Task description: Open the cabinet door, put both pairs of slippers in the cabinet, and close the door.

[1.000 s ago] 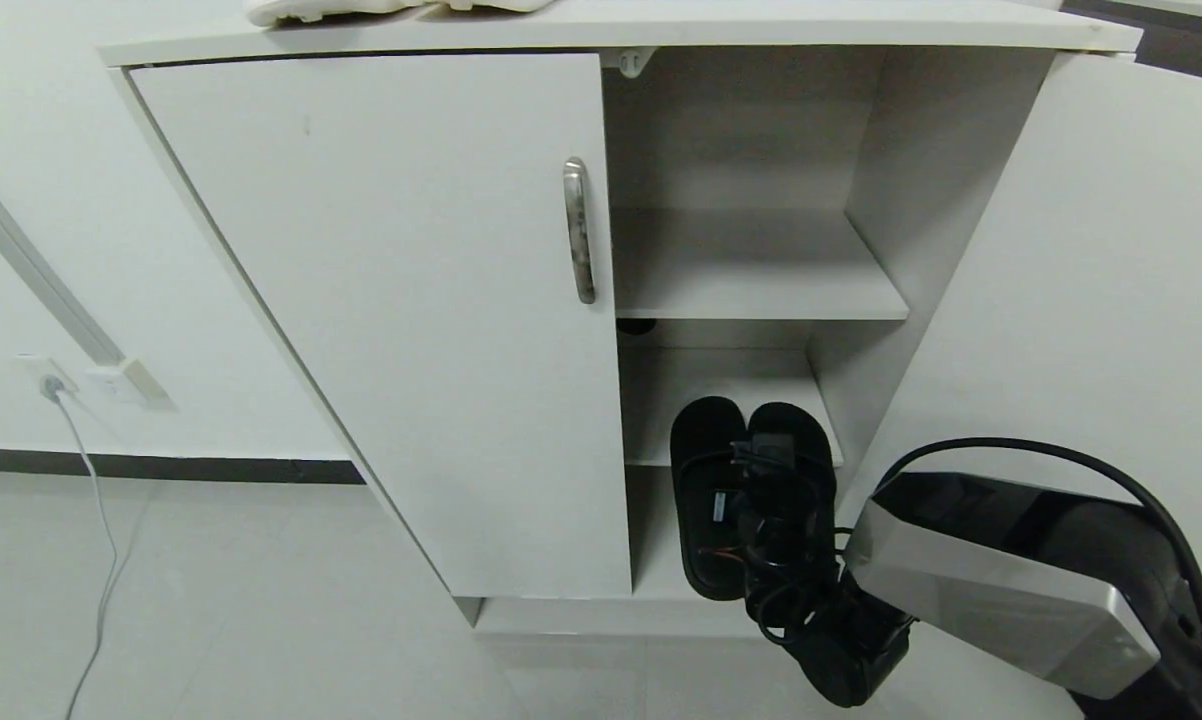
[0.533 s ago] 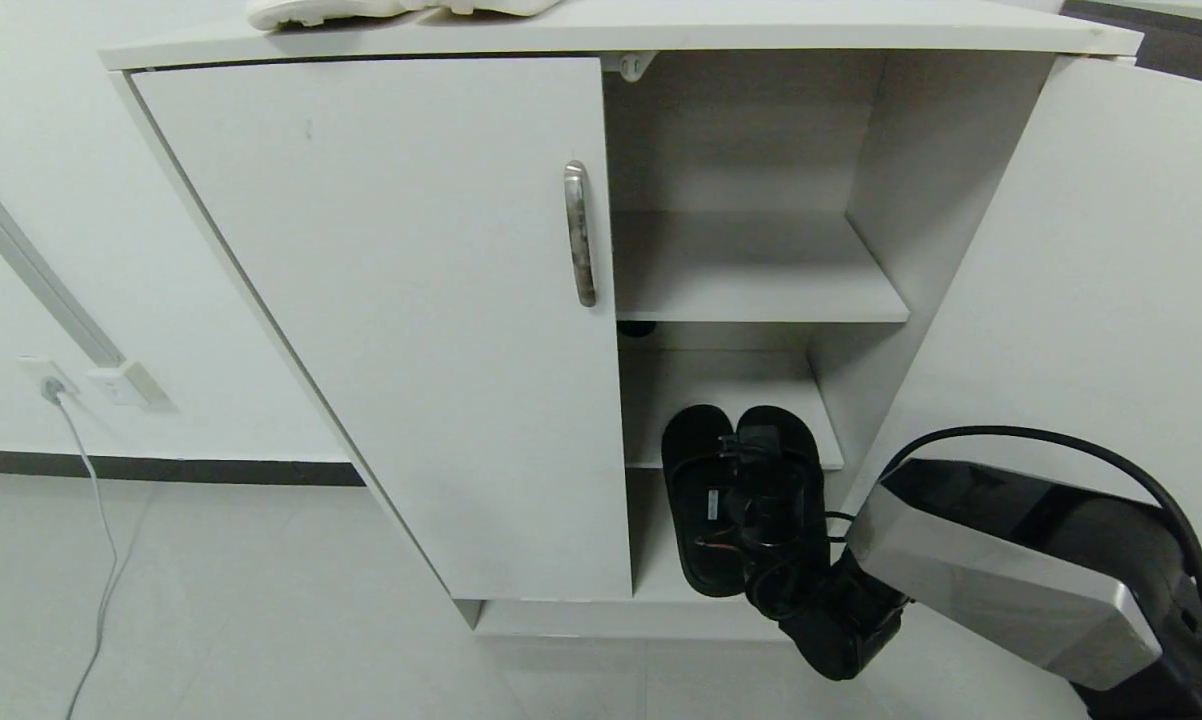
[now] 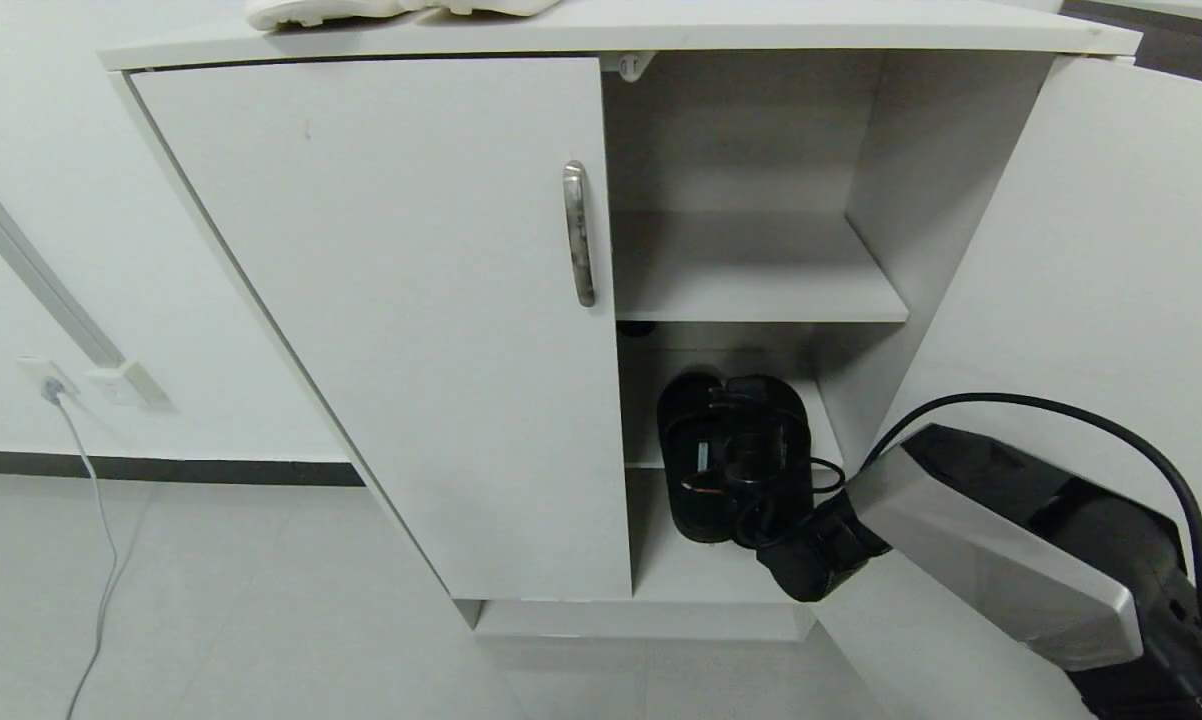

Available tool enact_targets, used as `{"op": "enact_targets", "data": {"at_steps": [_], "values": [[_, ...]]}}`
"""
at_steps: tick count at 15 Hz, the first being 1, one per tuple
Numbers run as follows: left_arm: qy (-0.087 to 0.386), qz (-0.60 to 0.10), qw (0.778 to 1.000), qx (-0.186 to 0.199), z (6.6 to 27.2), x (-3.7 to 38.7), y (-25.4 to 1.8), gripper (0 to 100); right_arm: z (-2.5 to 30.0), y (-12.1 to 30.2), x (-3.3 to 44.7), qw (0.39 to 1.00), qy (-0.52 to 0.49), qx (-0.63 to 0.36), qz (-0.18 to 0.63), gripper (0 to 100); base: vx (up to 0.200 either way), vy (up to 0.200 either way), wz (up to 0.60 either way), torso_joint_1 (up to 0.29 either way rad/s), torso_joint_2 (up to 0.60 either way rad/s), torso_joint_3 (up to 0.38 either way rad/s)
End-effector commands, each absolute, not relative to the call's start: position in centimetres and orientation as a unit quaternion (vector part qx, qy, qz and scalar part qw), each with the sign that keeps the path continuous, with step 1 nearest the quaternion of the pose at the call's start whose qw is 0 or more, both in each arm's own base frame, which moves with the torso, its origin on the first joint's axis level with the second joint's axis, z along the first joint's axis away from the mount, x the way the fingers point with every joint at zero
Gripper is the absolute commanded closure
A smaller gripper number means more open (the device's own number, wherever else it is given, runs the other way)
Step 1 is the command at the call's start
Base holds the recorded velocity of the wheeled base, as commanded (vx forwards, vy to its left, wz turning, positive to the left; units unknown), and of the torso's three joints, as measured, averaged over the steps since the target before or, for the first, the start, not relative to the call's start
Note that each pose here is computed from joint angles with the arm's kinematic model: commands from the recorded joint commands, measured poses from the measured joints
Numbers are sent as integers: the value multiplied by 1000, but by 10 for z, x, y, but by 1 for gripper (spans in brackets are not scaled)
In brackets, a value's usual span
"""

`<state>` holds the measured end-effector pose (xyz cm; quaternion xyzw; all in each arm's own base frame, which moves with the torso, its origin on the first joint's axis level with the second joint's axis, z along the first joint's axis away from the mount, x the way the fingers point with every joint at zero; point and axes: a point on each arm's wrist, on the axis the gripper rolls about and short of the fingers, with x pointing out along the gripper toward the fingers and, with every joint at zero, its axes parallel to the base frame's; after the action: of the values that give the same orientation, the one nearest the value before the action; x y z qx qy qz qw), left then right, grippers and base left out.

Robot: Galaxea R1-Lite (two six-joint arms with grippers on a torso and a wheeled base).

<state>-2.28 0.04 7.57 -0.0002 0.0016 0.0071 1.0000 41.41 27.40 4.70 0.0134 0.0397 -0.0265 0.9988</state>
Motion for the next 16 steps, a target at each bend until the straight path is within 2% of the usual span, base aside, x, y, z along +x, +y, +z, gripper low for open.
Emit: {"op": "enact_targets", "data": {"at_steps": [1, 9, 16], "values": [[2, 8, 1000, 0, 76, -23, 0, 100, 49, 274, 428, 999, 34, 19, -33, 100, 0, 0, 0, 0, 0, 0], [2, 7, 1000, -1, 76, -23, 0, 100, 66, 271, 477, 998, 25, 25, -56, 100, 0, 0, 0, 0, 0, 0], [2, 7, 1000, -1, 75, -23, 0, 100, 64, 268, 482, 998, 29, 19, -60, 100, 0, 0, 0, 0, 0, 0]]}}
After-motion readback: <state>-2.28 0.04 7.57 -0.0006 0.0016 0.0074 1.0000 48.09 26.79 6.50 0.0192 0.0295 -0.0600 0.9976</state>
